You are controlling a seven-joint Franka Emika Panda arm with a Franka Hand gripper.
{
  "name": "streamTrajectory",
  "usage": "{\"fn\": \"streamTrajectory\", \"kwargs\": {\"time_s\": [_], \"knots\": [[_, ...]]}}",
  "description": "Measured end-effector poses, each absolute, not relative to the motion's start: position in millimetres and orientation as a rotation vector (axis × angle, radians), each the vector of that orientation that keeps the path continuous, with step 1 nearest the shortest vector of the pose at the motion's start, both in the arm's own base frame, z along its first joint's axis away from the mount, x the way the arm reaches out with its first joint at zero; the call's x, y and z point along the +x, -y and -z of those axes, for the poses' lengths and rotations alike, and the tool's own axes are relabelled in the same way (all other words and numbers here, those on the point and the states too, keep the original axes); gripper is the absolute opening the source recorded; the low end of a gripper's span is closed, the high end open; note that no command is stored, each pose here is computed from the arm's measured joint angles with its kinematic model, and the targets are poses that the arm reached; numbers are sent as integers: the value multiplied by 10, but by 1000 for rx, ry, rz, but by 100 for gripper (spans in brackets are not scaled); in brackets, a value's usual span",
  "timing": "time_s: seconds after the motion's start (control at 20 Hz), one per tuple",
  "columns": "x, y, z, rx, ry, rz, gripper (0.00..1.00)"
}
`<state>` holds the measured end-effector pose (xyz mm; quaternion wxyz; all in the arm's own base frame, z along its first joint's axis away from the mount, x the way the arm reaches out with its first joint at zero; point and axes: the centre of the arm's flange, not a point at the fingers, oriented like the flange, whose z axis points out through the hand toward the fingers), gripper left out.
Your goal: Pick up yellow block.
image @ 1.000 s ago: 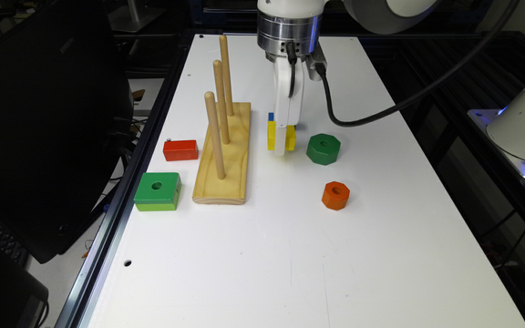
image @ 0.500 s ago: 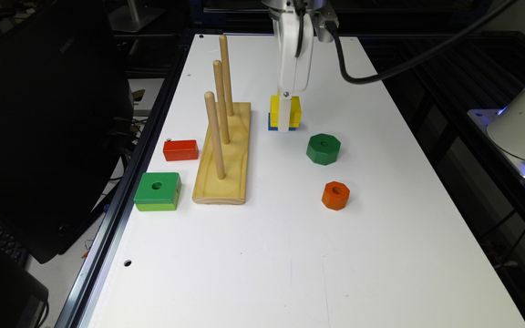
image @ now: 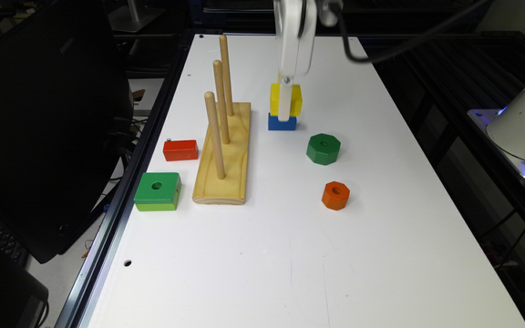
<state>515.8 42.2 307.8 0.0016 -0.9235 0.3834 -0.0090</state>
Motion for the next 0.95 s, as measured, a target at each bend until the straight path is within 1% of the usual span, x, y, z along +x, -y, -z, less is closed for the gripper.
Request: {"fn": "streamTrajectory", "kwargs": {"time_s": [0.1, 0.2, 0.25, 0.3, 0.4, 0.5, 0.6, 0.85, 0.95], "knots": [[5146, -425, -3129, -2897, -1204, 27, 0], [5145, -423, -3114, -2897, -1205, 22, 0], [5147, -423, -3114, -2897, -1205, 23, 0], [5155, -423, -3144, -2895, -1204, 29, 0], [5167, -423, -3269, -2894, -1205, 39, 0], [5158, -426, -3493, -2894, -1206, 39, 0], [5121, -425, -3623, -2894, -1206, 35, 0], [5120, -421, -3601, -2895, -1204, 24, 0], [5120, -421, -3599, -2895, -1204, 24, 0]]}}
